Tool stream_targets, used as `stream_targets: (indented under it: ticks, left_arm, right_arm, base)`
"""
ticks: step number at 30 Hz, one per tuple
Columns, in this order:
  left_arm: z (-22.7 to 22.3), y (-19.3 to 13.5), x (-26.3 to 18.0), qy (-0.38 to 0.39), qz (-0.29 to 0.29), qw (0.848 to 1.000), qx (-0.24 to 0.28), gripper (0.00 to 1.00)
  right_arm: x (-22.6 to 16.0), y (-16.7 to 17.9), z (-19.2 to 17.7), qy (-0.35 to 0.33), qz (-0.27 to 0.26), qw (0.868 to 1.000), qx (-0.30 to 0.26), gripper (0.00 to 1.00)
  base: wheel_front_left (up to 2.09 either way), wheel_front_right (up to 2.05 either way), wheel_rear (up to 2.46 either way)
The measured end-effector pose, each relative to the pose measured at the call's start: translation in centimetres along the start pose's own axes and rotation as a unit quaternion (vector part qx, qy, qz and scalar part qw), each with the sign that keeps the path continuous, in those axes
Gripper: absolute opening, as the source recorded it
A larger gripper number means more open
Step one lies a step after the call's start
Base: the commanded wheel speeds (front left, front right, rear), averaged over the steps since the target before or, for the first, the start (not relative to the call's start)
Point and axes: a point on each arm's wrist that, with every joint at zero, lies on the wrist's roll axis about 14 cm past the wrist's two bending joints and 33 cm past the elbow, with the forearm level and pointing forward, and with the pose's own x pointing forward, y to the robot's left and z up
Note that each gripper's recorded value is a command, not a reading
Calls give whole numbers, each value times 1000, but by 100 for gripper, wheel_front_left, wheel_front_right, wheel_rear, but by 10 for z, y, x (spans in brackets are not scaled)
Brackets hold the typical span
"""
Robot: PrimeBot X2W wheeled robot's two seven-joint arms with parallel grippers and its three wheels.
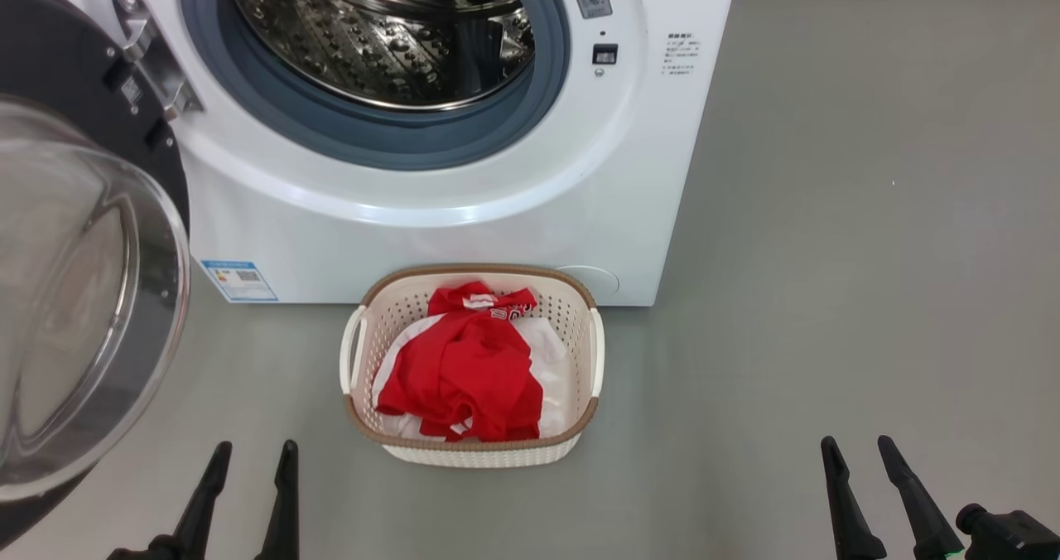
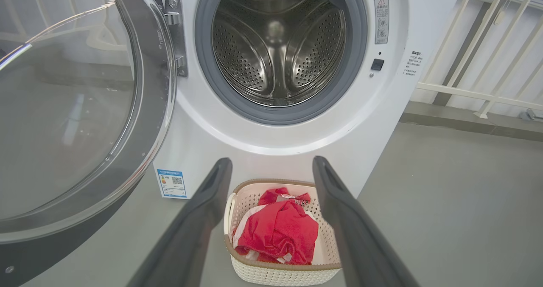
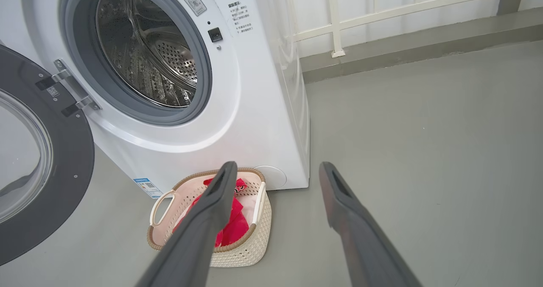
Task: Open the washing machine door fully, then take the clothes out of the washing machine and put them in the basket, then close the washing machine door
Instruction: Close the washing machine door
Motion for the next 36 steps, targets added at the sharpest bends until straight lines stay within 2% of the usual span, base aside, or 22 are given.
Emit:
stream_targets:
  ticks: [8, 25, 36]
  left_arm:
    - [2, -2, 0, -2, -3, 1000, 0, 100]
    - [3, -1, -3, -5, -1, 1000, 1, 100]
    - [1, 20, -22, -2, 37, 999, -1, 100]
  right_arm:
    - [0, 1, 1, -1, 1, 1000, 0, 100]
    - [1, 6, 1, -1, 9, 1000, 0, 100]
    - [12, 29, -8, 14, 47, 999, -3, 100]
  base:
    - [-76, 76, 0]
    - [-1, 1, 0]
    - [0, 0, 0]
